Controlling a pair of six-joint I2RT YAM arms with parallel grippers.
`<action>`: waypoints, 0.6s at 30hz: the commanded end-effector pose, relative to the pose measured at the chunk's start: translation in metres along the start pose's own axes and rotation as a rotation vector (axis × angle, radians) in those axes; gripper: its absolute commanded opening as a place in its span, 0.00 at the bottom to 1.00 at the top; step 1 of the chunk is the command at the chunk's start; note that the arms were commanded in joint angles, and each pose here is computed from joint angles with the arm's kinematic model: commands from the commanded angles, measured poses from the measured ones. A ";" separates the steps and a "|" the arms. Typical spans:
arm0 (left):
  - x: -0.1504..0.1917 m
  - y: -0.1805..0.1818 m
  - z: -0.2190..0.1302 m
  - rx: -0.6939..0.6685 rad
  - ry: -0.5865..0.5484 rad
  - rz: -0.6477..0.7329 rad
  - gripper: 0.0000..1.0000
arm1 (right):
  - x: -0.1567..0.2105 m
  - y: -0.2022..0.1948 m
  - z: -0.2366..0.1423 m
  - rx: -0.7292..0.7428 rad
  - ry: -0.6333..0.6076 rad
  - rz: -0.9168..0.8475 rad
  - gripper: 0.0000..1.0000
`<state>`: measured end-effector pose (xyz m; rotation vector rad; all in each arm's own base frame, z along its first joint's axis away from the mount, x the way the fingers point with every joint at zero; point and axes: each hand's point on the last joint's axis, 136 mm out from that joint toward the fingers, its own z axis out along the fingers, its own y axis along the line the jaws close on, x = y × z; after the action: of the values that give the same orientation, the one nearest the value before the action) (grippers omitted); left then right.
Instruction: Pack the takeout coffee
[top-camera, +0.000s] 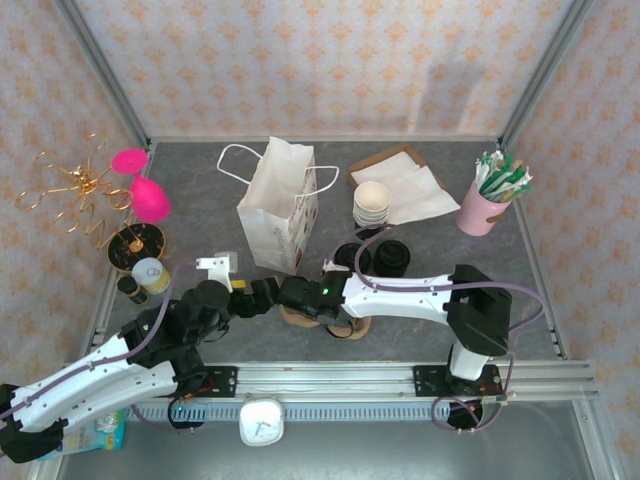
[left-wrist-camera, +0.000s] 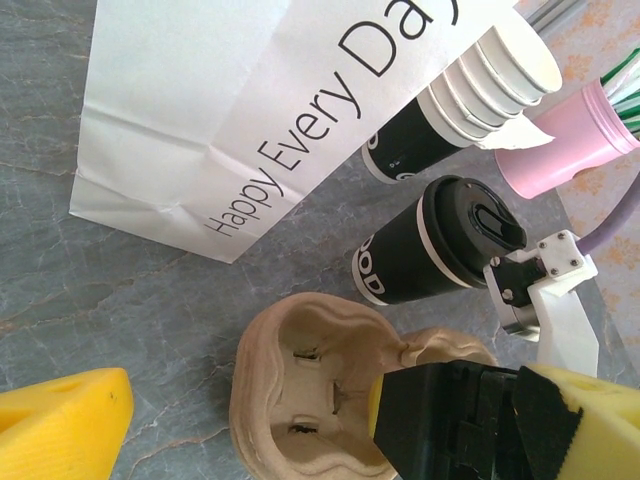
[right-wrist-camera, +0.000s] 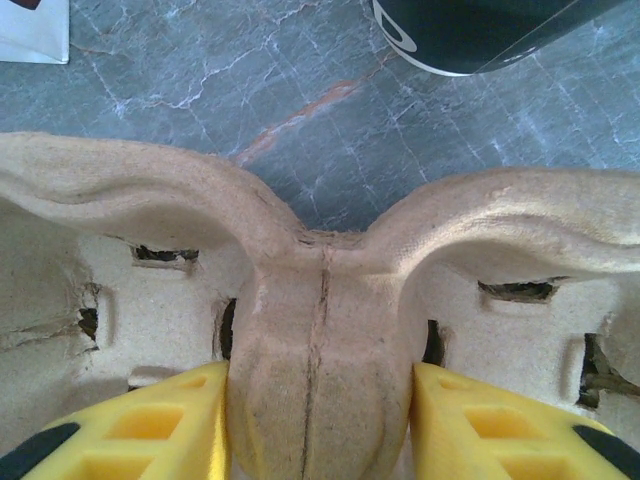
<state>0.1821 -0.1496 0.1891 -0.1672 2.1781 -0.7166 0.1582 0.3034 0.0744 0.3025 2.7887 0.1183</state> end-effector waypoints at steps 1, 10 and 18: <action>0.002 0.000 -0.002 0.008 0.004 0.003 0.99 | -0.015 0.010 -0.014 -0.037 -0.034 0.019 0.45; 0.000 0.000 -0.002 0.007 -0.001 -0.002 0.99 | -0.014 0.008 -0.017 -0.041 -0.028 0.017 0.45; 0.006 0.003 0.002 -0.006 0.016 -0.003 0.99 | -0.013 0.006 -0.020 -0.051 -0.021 0.009 0.45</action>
<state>0.1825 -0.1484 0.1903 -0.1815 2.1713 -0.7203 0.1578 0.3055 0.0765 0.2921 2.7986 0.1311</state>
